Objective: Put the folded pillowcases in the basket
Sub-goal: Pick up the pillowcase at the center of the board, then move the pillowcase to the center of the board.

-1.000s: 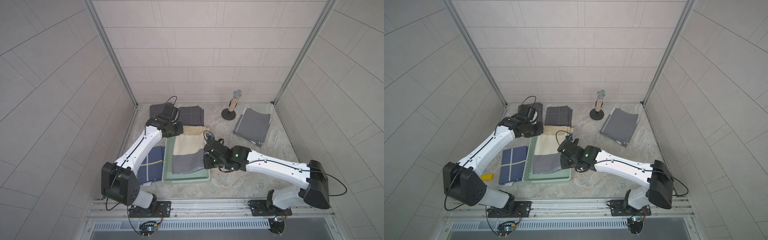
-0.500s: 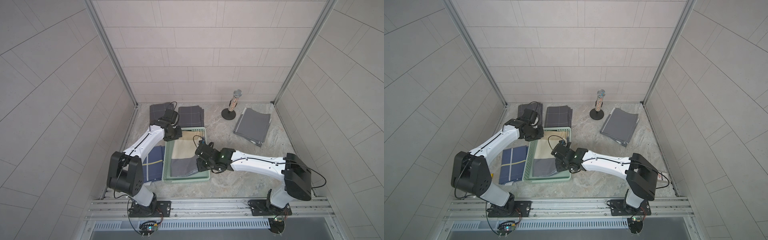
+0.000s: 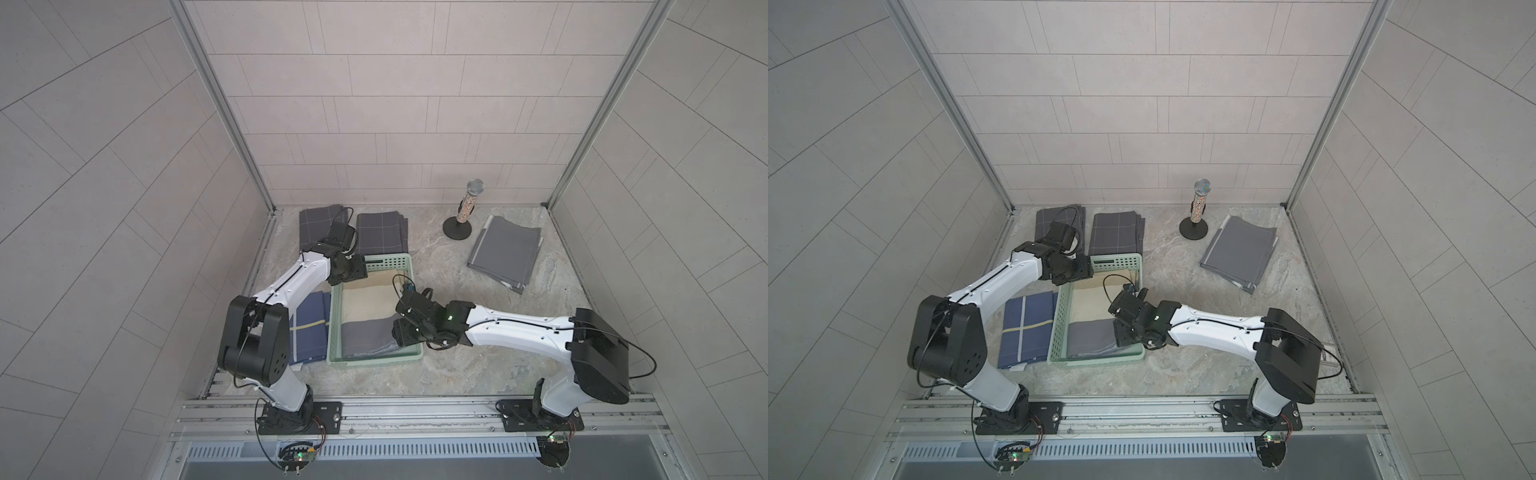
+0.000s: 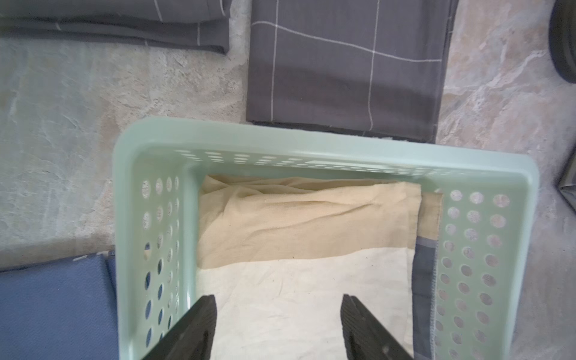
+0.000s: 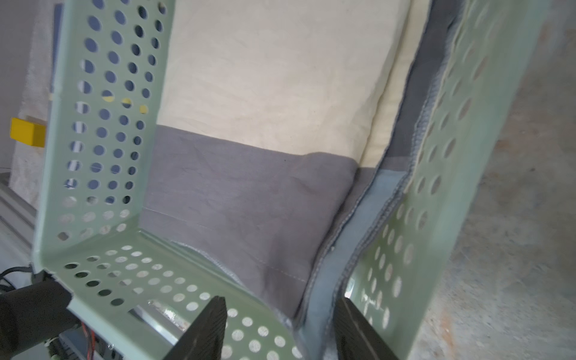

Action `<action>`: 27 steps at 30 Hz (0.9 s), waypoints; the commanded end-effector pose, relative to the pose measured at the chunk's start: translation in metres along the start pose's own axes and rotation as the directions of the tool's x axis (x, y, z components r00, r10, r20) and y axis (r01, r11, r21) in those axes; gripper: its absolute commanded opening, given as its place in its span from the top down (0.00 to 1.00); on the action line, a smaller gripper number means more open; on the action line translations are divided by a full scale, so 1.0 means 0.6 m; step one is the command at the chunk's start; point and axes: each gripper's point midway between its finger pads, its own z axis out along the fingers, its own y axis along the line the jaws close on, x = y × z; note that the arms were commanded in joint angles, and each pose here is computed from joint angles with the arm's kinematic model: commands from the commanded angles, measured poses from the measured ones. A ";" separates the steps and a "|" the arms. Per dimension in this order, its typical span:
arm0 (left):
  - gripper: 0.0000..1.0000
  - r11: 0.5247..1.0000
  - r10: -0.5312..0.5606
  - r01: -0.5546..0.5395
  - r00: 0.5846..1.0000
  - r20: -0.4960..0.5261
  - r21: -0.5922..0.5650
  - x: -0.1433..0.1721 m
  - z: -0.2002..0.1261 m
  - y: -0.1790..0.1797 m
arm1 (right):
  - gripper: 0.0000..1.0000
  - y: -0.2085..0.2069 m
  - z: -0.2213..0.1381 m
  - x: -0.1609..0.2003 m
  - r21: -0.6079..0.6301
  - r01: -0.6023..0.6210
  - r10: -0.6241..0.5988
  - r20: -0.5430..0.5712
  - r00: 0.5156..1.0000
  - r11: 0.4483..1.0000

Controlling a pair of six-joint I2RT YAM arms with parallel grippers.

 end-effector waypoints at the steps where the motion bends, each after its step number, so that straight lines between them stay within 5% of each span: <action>1: 0.29 0.997 -0.006 -0.004 0.990 0.140 0.072 -0.041 -0.074 -0.025 | 0.39 0.009 -0.064 -0.025 -0.020 -0.011 0.012 0.080 0.997 1.000; 6: 0.30 0.987 -0.036 0.008 0.984 0.176 0.159 -0.032 -0.126 -0.049 | 0.42 -0.039 -0.117 -0.032 0.090 0.012 -0.024 0.135 0.991 0.996; 11: 0.35 0.976 0.008 -0.039 0.989 0.146 0.214 0.032 -0.138 -0.085 | 0.59 -0.225 -0.167 -0.054 0.289 -0.124 0.070 0.188 0.980 0.949; 13: 0.35 0.971 0.049 -0.080 0.989 0.138 0.225 0.066 -0.139 -0.109 | 0.81 -0.327 -0.187 -0.065 0.331 -0.264 0.198 0.221 0.955 0.906; 14: 0.35 0.969 0.067 -0.096 0.989 0.134 0.227 0.081 -0.136 -0.120 | 1.00 -0.363 -0.196 -0.072 0.342 -0.317 0.243 0.241 0.940 0.885; 17: 0.39 0.957 0.098 -0.127 0.988 0.122 0.260 0.127 -0.124 -0.157 | 1.00 -0.449 -0.203 -0.099 0.359 -0.419 0.341 0.263 0.903 0.834; 23: 0.77 0.947 0.115 -0.138 0.989 0.094 0.290 0.167 -0.097 -0.176 | 1.00 -0.579 -0.186 -0.151 0.366 -0.591 0.524 0.275 0.806 0.718; 25: 0.98 0.944 0.122 -0.143 0.989 0.088 0.298 0.169 -0.092 -0.179 | 1.00 -0.603 -0.159 -0.175 0.334 -0.636 0.566 0.290 0.772 0.696; 27: 1.00 0.942 0.133 -0.151 0.988 0.080 0.300 0.171 -0.088 -0.182 | 1.00 -0.616 -0.133 -0.202 0.306 -0.654 0.585 0.294 0.756 0.692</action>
